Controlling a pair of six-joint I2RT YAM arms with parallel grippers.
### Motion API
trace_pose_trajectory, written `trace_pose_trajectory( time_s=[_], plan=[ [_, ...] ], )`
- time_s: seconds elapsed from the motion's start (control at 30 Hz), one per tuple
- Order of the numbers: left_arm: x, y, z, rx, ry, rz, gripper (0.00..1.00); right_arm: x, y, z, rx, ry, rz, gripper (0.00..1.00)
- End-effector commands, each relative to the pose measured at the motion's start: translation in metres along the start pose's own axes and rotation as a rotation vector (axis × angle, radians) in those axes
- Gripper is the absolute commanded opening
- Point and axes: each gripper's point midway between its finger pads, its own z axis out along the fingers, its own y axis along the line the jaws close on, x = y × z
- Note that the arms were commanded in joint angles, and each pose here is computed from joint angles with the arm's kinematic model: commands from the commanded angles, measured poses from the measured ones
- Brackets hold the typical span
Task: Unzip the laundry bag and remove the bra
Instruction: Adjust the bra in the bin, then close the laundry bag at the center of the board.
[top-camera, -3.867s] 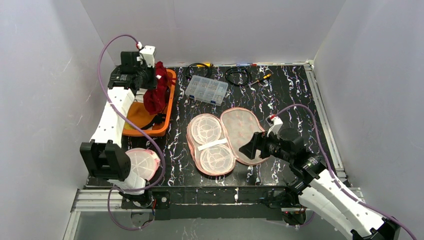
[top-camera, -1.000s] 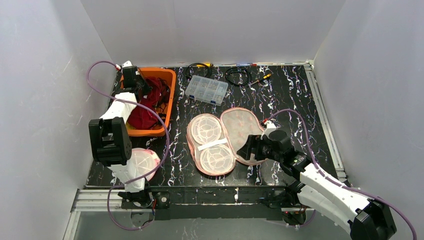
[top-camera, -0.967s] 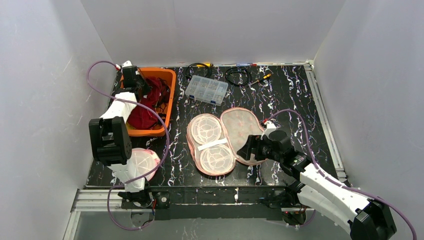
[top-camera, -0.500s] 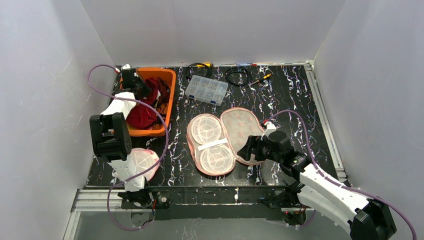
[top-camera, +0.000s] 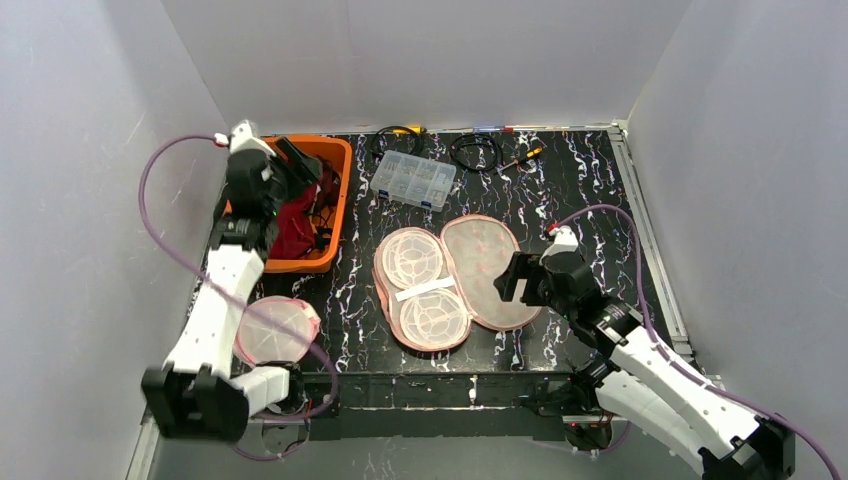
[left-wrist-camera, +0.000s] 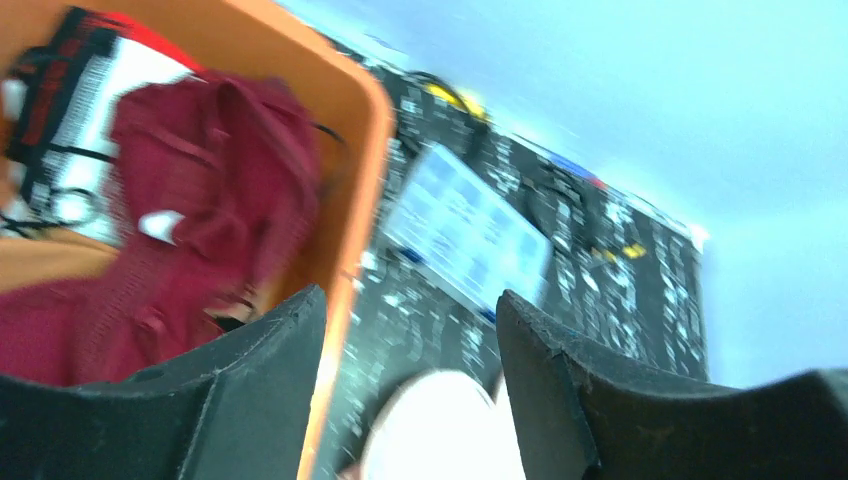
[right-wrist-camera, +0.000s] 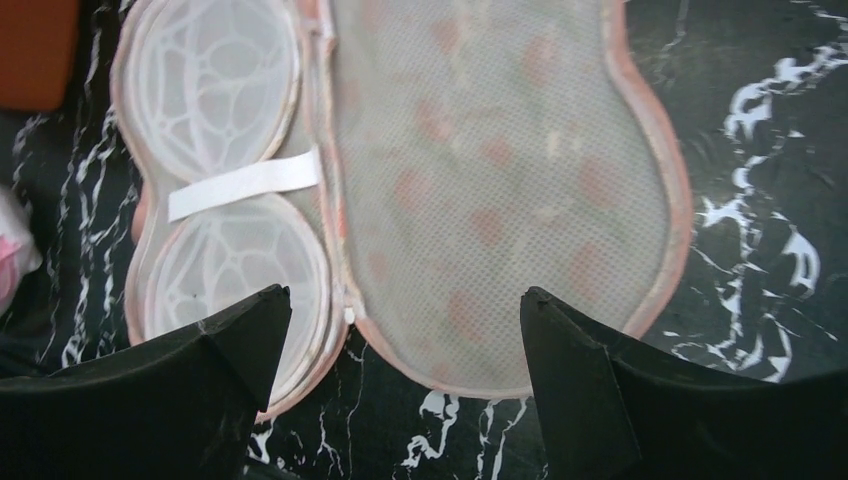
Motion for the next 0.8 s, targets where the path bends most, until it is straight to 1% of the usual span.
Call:
trace_pose_trajectory(
  time_s=[0.0, 0.07, 0.17, 0.3, 0.37, 0.47, 0.6, 0.7, 0.77],
  plan=[
    [0.057, -0.028, -0.064, 0.079, 0.098, 0.091, 0.61, -0.012, -0.033, 0.002, 0.227, -0.03, 0.039, 0.92],
    [0.085, -0.039, -0.089, 0.132, 0.139, 0.123, 0.61, -0.01, -0.046, 0.005, 0.303, -0.038, 0.063, 0.91],
    [0.128, -0.041, -0.115, 0.184, 0.217, 0.154, 0.61, -0.006, -0.062, 0.008, 0.385, -0.051, 0.086, 0.89],
    [0.175, -0.051, -0.14, 0.282, 0.34, 0.175, 0.61, 0.001, -0.08, 0.011, 0.475, -0.061, 0.112, 0.85],
    [0.198, -0.057, -0.149, 0.315, 0.406, 0.18, 0.59, 0.003, -0.086, 0.013, 0.502, -0.077, 0.128, 0.84],
    [0.231, -0.066, -0.161, 0.338, 0.496, 0.182, 0.55, 0.011, -0.098, 0.019, 0.556, -0.062, 0.127, 0.81],
    [0.268, -0.066, -0.166, 0.319, 0.592, 0.236, 0.53, 0.021, -0.111, 0.029, 0.622, -0.026, 0.122, 0.75],
    [0.285, -0.063, -0.169, 0.308, 0.632, 0.233, 0.52, 0.022, -0.117, 0.033, 0.638, -0.037, 0.121, 0.68],
    [0.289, -0.062, -0.169, 0.311, 0.637, 0.22, 0.52, 0.023, -0.121, 0.034, 0.655, -0.029, 0.11, 0.64]
  ],
)
